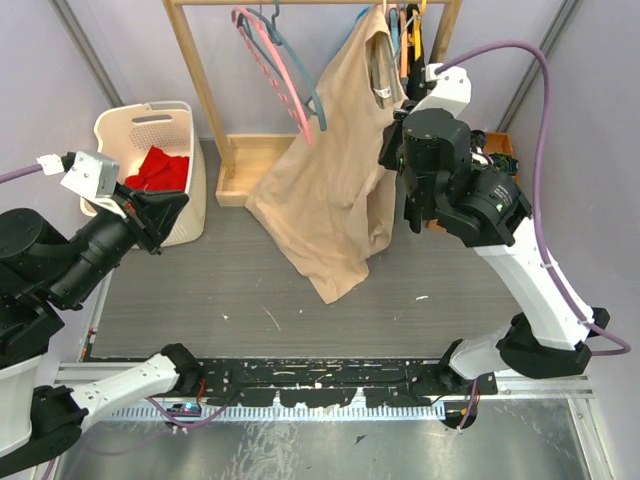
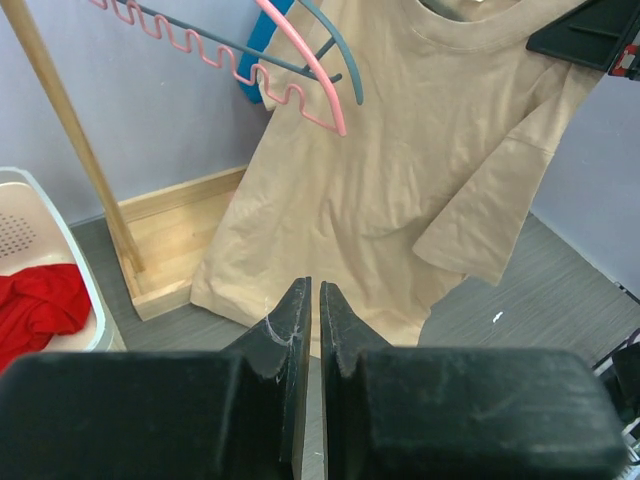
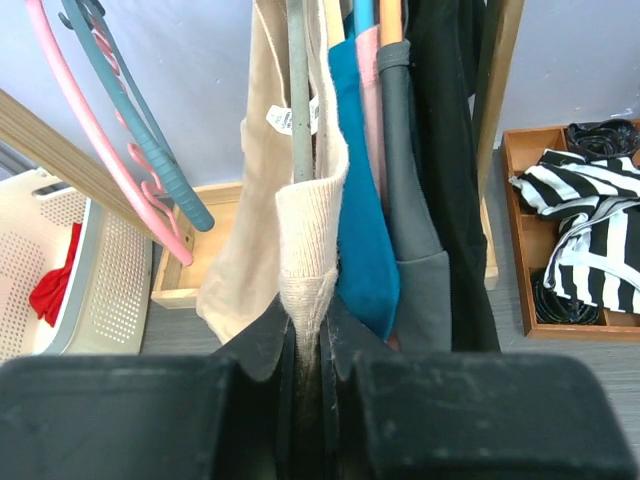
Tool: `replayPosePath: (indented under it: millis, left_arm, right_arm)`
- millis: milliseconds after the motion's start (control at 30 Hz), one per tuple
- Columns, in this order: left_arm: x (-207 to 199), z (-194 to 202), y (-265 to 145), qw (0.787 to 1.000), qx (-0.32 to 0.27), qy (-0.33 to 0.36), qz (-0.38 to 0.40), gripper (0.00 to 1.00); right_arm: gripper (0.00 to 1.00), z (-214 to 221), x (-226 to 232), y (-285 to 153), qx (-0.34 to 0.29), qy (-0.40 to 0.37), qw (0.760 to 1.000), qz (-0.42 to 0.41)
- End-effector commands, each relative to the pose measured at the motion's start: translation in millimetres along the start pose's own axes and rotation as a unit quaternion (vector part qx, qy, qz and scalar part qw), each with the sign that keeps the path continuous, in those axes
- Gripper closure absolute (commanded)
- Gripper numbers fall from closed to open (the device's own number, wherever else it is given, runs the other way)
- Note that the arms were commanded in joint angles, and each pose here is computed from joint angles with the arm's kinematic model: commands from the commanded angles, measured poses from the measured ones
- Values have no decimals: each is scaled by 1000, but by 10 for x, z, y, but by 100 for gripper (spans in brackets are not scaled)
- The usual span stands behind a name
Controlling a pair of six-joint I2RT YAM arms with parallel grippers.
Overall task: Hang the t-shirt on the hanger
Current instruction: Place the hanger at the clothesline.
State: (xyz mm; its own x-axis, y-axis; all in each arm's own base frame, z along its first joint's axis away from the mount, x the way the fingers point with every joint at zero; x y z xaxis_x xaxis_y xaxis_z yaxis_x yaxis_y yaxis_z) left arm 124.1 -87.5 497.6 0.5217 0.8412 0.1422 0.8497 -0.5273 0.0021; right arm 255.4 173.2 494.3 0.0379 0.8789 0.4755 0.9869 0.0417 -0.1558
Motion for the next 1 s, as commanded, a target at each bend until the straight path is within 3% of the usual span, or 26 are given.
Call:
replayPosePath:
  millis: [0, 433, 967]
  left_arm:
    - [-39, -37, 57, 1000, -10, -5, 10, 86]
    - [19, -66, -34, 1000, -10, 2, -1, 86]
    - [78, -98, -97, 1000, -8, 14, -13, 86]
  right_arm:
    - [99, -183, 181, 23, -34, 47, 998, -34]
    - [99, -4, 822, 151, 18, 66, 983, -173]
    - [99, -96, 1030, 412, -27, 64, 986, -153]
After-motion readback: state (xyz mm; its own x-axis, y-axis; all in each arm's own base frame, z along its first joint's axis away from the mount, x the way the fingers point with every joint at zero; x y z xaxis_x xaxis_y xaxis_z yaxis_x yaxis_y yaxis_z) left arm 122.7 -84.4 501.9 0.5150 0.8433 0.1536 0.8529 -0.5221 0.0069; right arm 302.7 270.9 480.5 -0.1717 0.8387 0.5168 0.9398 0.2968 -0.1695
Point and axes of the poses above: each gripper's point midway between its finger pads, its own y axis out along the fingers, its own x axis along the line the jaws close on, z = x × y, the point moved 5 cm from there along -y, back along the fingers, and after that the axes turned 13 degrees about y, right-handed, at the moved point
